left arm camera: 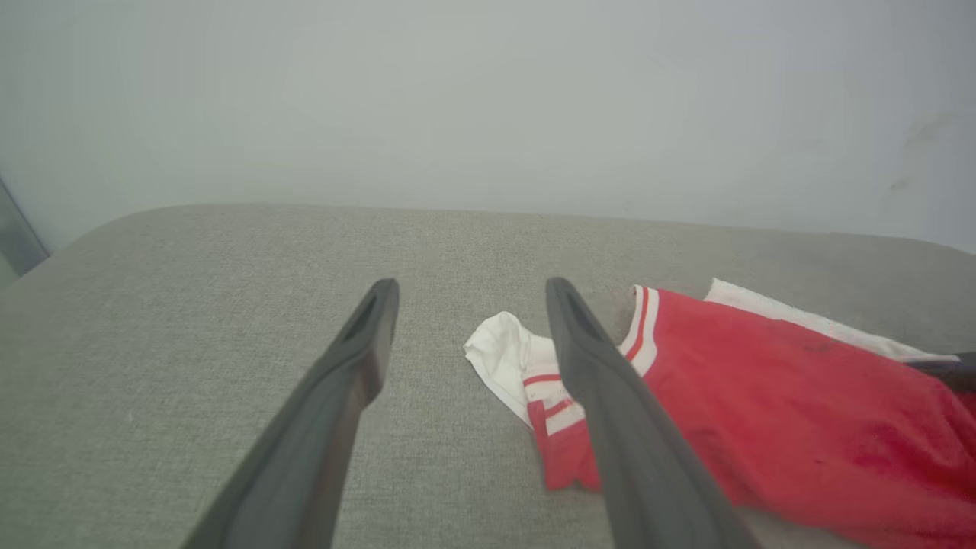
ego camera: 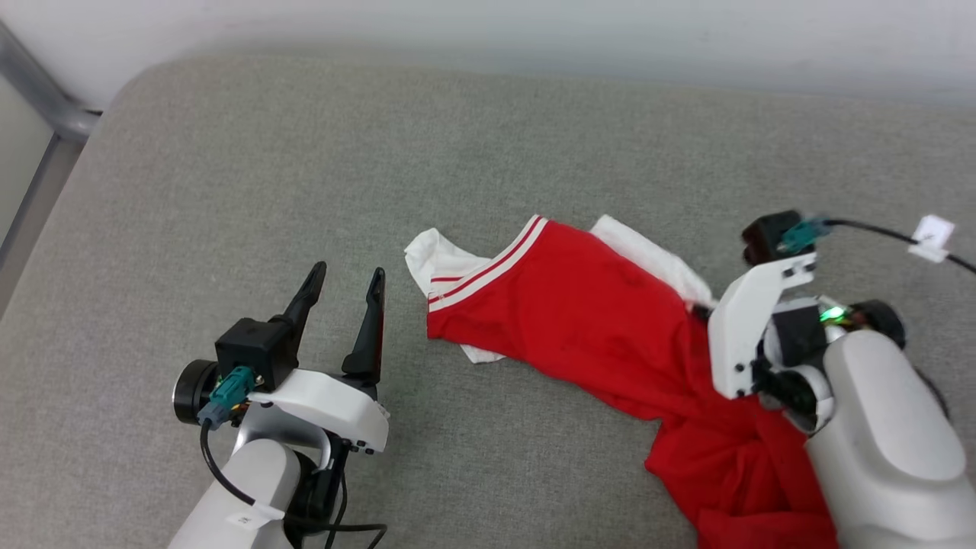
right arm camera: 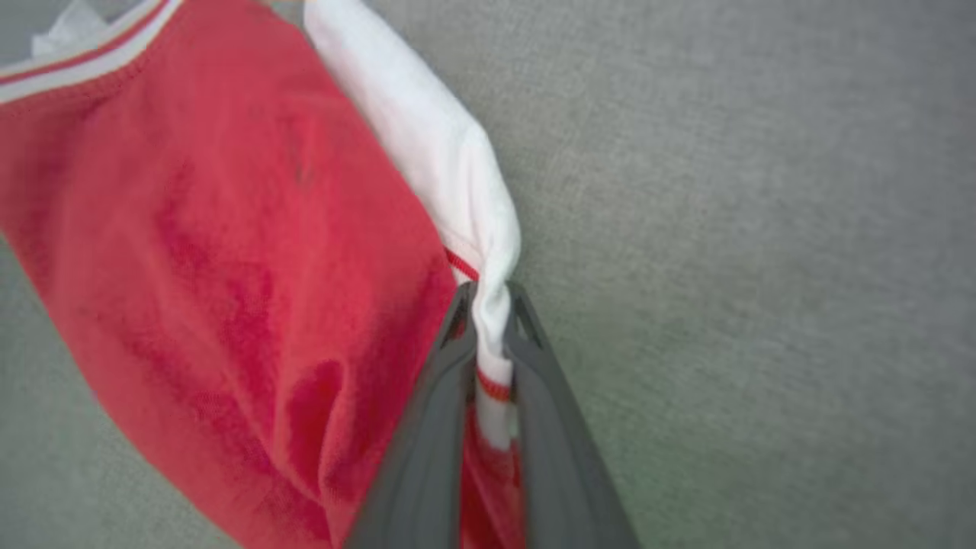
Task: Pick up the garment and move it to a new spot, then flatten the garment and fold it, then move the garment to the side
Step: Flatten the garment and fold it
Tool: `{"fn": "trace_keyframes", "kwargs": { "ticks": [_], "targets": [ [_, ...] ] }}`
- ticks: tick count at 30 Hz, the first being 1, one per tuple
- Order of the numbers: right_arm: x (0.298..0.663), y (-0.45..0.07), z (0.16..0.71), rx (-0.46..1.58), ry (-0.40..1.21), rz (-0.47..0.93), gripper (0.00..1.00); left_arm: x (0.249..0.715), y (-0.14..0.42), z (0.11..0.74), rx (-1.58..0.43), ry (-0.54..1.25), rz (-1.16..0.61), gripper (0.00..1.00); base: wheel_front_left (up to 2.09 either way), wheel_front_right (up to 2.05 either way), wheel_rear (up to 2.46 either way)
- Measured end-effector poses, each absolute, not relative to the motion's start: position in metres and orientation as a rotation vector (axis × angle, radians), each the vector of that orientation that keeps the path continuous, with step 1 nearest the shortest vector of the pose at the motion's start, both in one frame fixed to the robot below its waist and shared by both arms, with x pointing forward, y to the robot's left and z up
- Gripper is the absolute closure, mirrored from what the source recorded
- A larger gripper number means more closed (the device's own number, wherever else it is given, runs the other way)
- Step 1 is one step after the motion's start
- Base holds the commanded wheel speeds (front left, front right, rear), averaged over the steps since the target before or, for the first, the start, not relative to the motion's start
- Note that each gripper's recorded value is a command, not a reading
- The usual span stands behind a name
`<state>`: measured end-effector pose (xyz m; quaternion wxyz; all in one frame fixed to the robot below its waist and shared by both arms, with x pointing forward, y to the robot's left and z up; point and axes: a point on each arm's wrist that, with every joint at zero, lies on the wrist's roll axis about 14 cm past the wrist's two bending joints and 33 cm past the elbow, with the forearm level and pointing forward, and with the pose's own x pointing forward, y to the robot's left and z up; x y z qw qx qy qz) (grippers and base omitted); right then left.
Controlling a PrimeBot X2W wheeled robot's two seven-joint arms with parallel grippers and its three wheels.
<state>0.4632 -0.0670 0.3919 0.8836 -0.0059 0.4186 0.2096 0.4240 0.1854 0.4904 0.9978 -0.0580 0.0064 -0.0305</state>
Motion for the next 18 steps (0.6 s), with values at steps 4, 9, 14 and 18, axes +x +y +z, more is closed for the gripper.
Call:
{"fn": "trace_keyframes", "kwargs": {
  "ticks": [4, 9, 14, 18],
  "targets": [
    [0.491, -0.103, 0.450, -0.009, 0.601, 0.329, 1.00, 0.420, 0.180, 0.498, -0.115, -0.008, -0.075, 0.00, 0.00, 0.00, 0.00],
    [0.485, -0.165, 0.474, 0.002, 0.474, 0.149, 1.00, 0.417, 0.173, 0.501, -0.116, -0.014, -0.091, 0.00, 0.00, 0.00, 0.00],
    [0.441, -0.214, 0.453, 0.046, 0.522, -0.017, 1.00, 0.415, 0.168, 0.500, -0.114, -0.010, -0.110, 0.00, 0.00, 0.00, 0.00],
    [0.397, -0.243, 0.424, 0.080, 0.618, -0.117, 1.00, 0.415, 0.164, 0.499, -0.112, -0.005, -0.120, 0.00, 0.00, 0.00, 0.00]
  ]
}}
